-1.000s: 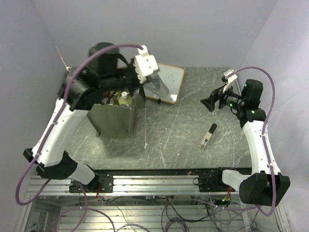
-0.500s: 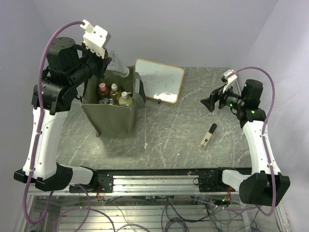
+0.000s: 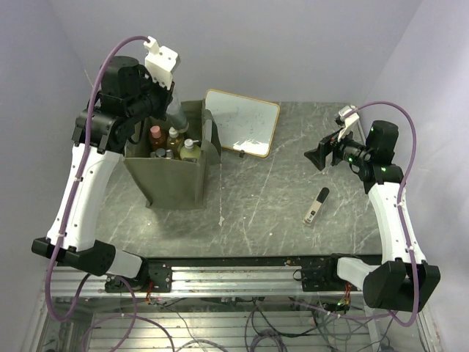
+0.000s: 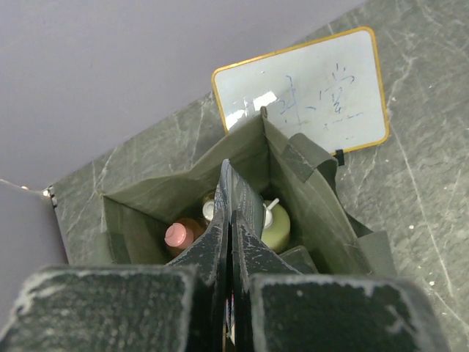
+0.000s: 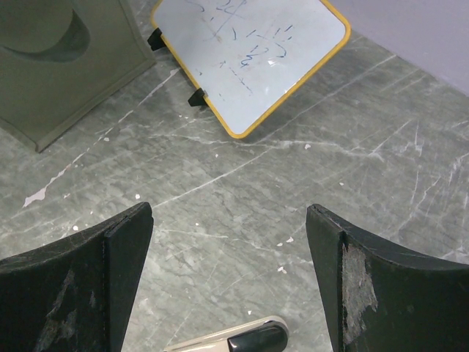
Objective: Place the personal care products into the canvas bag
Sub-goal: Place the care product in the canvas bag.
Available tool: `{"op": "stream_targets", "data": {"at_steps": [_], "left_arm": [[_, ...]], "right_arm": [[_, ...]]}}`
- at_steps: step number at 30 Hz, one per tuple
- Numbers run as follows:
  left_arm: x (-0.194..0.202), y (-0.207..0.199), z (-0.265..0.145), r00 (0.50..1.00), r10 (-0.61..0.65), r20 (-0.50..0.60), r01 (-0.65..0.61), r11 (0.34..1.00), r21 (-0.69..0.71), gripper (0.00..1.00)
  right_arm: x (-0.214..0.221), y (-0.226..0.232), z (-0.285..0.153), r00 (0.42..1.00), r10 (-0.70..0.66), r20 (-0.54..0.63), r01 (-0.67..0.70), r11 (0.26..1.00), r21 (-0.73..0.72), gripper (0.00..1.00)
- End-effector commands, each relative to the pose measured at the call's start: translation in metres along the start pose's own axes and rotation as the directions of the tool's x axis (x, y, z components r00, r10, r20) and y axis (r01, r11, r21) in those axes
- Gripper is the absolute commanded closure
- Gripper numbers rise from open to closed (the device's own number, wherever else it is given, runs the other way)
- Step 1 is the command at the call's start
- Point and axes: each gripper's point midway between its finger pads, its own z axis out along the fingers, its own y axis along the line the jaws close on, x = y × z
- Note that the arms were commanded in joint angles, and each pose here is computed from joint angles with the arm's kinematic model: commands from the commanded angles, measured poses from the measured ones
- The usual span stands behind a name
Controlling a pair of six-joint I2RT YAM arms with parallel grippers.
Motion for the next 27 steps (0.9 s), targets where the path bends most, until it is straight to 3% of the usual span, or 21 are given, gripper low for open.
{"op": "stream_targets", "data": {"at_steps": [1,11,27], "left_arm": [[-0.028,0.018,-0.024,0.994,0.055,0.09,-0.048,0.996,-0.08,0.93],[0.015,0.014,-0.048,0.992,0.122,-0.036,-0.125,0.99,-0.072,0.93],[0.087,0.001,-0.008,0.971,0.095,-0.222,-0.101,0.995,-0.014,0.93]], "right_arm": [[0.0,0.001,-0.001,1.0,-0.007,0.001,0.007,1.0,-0.012,0.14],[0.002,0.001,0.0,1.0,-0.005,-0.004,0.005,1.0,-0.014,0.14],[0.004,0.002,0.001,1.0,-0.002,-0.005,0.002,1.0,-0.022,0.14]]}}
